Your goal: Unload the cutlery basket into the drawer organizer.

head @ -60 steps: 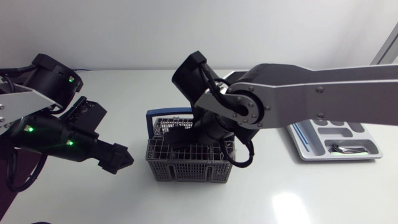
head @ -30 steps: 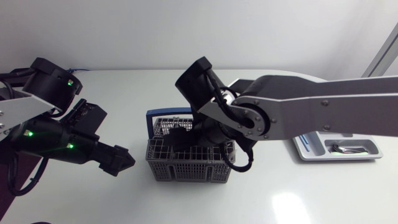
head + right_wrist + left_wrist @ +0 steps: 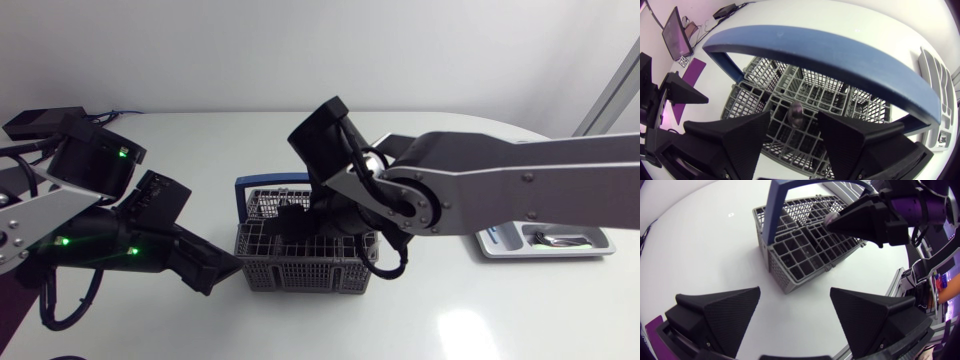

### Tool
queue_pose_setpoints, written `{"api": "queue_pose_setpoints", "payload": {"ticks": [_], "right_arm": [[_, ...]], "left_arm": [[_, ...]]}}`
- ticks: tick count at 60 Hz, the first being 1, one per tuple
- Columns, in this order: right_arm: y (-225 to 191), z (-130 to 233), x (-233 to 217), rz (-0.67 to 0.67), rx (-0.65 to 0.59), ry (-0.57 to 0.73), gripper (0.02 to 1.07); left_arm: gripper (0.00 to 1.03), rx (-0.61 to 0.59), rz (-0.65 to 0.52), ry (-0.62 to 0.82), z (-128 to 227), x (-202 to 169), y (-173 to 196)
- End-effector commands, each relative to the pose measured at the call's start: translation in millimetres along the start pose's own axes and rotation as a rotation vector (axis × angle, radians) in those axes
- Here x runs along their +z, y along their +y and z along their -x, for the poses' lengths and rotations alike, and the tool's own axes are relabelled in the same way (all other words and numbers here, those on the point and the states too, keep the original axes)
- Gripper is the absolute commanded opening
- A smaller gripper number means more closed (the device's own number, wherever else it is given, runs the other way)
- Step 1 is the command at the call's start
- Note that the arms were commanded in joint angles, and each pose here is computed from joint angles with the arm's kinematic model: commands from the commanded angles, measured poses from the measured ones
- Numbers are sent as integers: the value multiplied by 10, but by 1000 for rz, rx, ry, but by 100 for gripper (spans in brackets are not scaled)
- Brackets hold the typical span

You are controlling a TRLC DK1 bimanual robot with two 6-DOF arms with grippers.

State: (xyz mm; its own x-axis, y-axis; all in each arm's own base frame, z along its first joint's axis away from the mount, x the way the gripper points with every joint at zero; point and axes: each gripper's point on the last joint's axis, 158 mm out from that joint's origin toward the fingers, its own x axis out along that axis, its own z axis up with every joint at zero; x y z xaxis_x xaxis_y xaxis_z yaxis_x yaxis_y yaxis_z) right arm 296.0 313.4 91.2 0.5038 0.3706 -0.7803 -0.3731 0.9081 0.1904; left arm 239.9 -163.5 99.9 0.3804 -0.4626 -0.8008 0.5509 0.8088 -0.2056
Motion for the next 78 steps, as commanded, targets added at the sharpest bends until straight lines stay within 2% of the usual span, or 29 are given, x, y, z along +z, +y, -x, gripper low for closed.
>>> {"api": "queue_pose_setpoints", "payload": {"ticks": [1,10,14,23,40,59,70,78], "right_arm": [[-55,1,-17,10,-5,-16,62],[-58,-8,1,11,0,-28,61],[-58,-11,21,13,3,-40,55],[-93,-46,23,5,0,-44,55],[-106,-47,71,-2,1,-68,39],[-112,-15,64,-6,5,-72,37],[-107,20,97,-3,15,-99,22],[-103,30,108,1,22,-112,15]], "left_arm": [[98,-35,-10,-19,-47,-20,-66],[98,-54,-43,-58,-53,61,-105],[98,-53,-52,-72,-37,87,-102],[98,-58,-70,-77,-51,73,-112],[98,-58,-82,-89,-30,99,-115],[98,-56,-82,-87,-37,85,-104],[98,-57,-83,-86,-46,76,-106],[98,-58,-81,-86,-46,76,-109]]}}
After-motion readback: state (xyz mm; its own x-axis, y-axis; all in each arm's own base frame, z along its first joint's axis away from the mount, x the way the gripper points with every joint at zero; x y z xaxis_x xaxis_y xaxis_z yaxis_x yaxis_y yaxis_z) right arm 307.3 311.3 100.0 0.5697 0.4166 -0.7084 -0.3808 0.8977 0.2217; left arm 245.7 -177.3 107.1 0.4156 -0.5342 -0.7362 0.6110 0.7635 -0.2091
